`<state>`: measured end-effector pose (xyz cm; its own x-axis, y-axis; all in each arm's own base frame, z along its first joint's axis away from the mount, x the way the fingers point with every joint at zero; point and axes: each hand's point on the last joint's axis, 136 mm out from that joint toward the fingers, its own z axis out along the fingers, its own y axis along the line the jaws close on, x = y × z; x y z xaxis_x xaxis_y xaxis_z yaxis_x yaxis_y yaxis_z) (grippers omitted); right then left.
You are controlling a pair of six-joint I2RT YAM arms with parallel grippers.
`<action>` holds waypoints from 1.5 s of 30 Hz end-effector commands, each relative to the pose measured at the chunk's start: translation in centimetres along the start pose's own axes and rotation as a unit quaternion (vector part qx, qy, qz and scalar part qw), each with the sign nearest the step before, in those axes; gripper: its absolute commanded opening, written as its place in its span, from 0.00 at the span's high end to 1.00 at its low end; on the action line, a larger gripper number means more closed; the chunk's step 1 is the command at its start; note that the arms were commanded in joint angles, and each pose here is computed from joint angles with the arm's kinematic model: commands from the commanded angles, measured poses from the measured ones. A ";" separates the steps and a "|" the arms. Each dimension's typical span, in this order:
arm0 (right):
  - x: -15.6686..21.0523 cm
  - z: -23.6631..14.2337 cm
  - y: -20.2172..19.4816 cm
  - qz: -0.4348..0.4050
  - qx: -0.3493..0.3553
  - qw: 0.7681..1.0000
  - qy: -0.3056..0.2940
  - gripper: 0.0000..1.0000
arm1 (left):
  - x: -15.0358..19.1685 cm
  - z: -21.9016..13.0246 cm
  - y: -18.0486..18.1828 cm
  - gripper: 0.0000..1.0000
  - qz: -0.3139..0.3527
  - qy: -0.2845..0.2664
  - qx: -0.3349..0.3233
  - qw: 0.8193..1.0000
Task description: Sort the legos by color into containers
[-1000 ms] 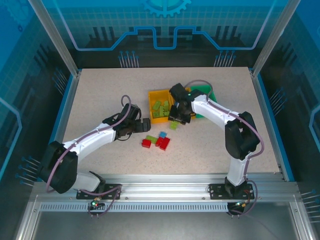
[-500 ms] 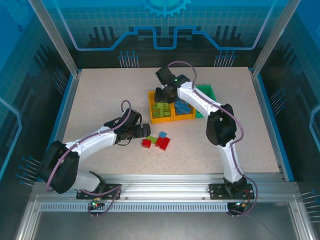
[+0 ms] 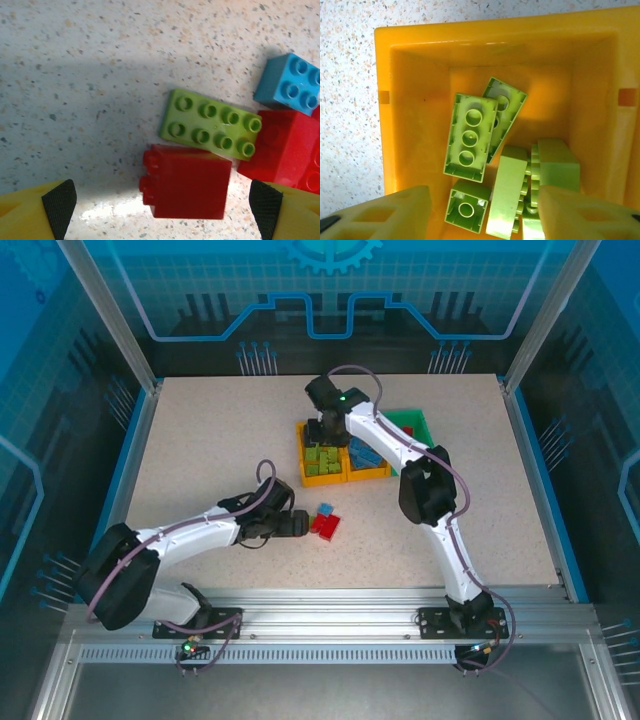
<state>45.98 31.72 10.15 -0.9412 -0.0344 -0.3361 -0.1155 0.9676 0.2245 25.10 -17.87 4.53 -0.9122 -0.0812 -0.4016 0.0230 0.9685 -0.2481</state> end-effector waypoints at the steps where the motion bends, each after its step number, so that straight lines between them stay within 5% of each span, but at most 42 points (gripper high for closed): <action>1: 0.1 -3.2 1.1 -0.002 -0.023 1.000 -0.009 0.30 | 0.6 -0.4 -0.5 0.07 0.002 -0.002 0.016 1.000; 8: 0.2 -7.7 -0.6 -0.006 -0.021 0.998 -0.060 0.12 | 1.0 -0.4 -0.9 0.10 0.012 -0.006 0.028 1.000; 24: 1.5 -12.4 -17.4 0.083 0.119 0.983 -0.112 0.10 | 0.4 1.8 -0.7 0.29 0.043 0.009 -0.013 0.999; 35: 3.0 -11.5 -29.7 0.138 0.189 0.968 -0.094 0.25 | 0.0 2.0 -0.7 0.55 0.044 0.007 -0.018 0.999; 45: 3.3 -6.8 -29.2 0.086 0.128 0.987 -0.034 0.38 | -1.3 -1.4 -0.2 0.57 0.025 -0.027 -0.029 0.999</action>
<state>43.64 0.56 9.43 -0.9029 0.1908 -0.3851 0.2007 0.9795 0.0148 25.29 -18.07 3.80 -0.9099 -0.0068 -0.4149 0.0709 0.9826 -0.1715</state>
